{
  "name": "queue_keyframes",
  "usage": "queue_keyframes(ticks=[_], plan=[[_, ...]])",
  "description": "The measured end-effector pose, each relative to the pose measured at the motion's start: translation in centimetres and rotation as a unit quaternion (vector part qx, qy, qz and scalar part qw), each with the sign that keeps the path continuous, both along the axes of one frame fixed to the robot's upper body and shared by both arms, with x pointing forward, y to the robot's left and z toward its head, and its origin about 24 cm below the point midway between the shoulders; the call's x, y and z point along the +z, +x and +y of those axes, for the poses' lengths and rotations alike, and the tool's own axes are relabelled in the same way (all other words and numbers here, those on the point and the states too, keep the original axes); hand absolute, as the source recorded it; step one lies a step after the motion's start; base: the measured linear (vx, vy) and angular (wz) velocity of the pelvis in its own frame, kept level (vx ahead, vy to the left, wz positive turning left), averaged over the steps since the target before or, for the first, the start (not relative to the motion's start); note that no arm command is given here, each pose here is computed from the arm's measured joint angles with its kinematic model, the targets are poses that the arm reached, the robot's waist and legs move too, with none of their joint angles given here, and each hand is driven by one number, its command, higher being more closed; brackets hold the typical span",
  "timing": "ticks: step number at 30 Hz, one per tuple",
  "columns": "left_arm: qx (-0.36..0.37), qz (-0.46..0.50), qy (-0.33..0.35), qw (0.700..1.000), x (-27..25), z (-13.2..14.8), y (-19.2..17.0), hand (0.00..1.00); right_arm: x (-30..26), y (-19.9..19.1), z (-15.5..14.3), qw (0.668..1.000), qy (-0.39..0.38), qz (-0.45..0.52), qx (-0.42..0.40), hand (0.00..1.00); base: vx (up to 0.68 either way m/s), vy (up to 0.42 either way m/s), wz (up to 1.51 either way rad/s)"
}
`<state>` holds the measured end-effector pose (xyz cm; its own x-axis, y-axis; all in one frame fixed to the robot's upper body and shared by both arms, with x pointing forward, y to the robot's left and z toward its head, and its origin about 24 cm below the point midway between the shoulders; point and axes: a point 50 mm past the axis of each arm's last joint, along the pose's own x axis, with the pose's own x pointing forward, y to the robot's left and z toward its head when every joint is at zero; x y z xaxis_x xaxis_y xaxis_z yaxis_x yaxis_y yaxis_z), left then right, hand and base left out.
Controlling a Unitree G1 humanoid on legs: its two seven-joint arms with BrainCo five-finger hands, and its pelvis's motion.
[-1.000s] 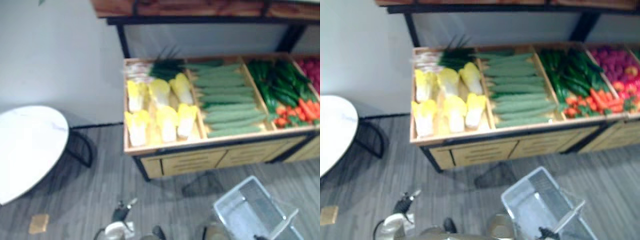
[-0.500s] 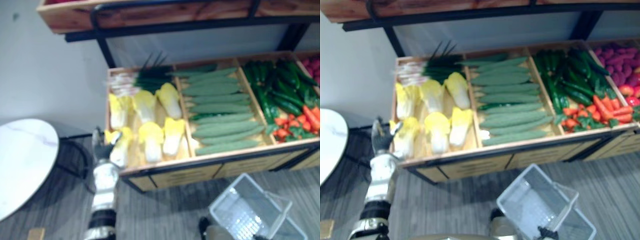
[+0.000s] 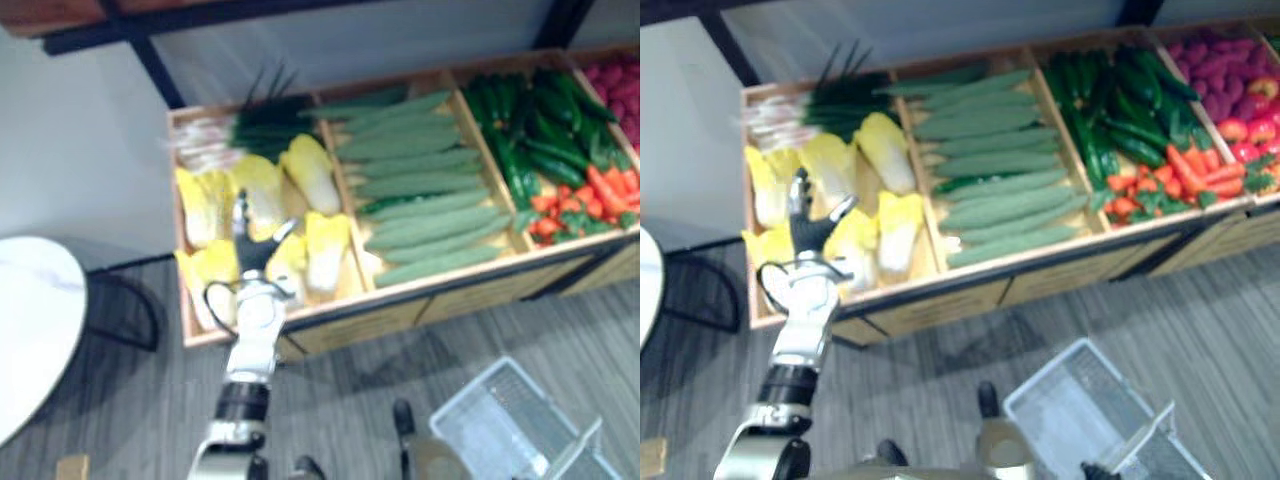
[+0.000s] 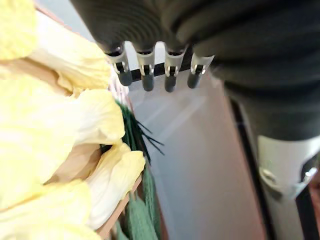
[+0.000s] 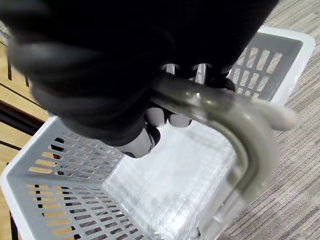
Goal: Pick vegetable in the basket
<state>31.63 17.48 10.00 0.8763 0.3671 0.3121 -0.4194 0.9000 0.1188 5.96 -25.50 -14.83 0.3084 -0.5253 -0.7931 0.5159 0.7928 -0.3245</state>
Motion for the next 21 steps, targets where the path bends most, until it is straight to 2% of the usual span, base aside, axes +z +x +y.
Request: queue_keyframes(ticks=[7, 15, 21], plan=[[0.024, -0.005, -0.024, 0.999, 0.8, -0.6, 0.7, 0.00, 0.4, 1.1, 0.2, 1.000, -0.014, -0.017, 0.011, 1.00, -0.02, -0.038, -0.05], [0.097, -0.038, -0.039, 0.994, 2.1, 0.7, 0.5, 0.00, 0.7, 2.6, 0.7, 0.999, -0.023, -0.029, 0.030, 1.00, 0.00, -0.008, -0.02], [0.121, -0.059, -0.038, 0.990, 2.7, 0.6, 0.0, 0.00, 0.7, 2.9, 0.8, 0.999, -0.023, -0.033, 0.031, 1.00, -0.04, -0.027, 0.02]])
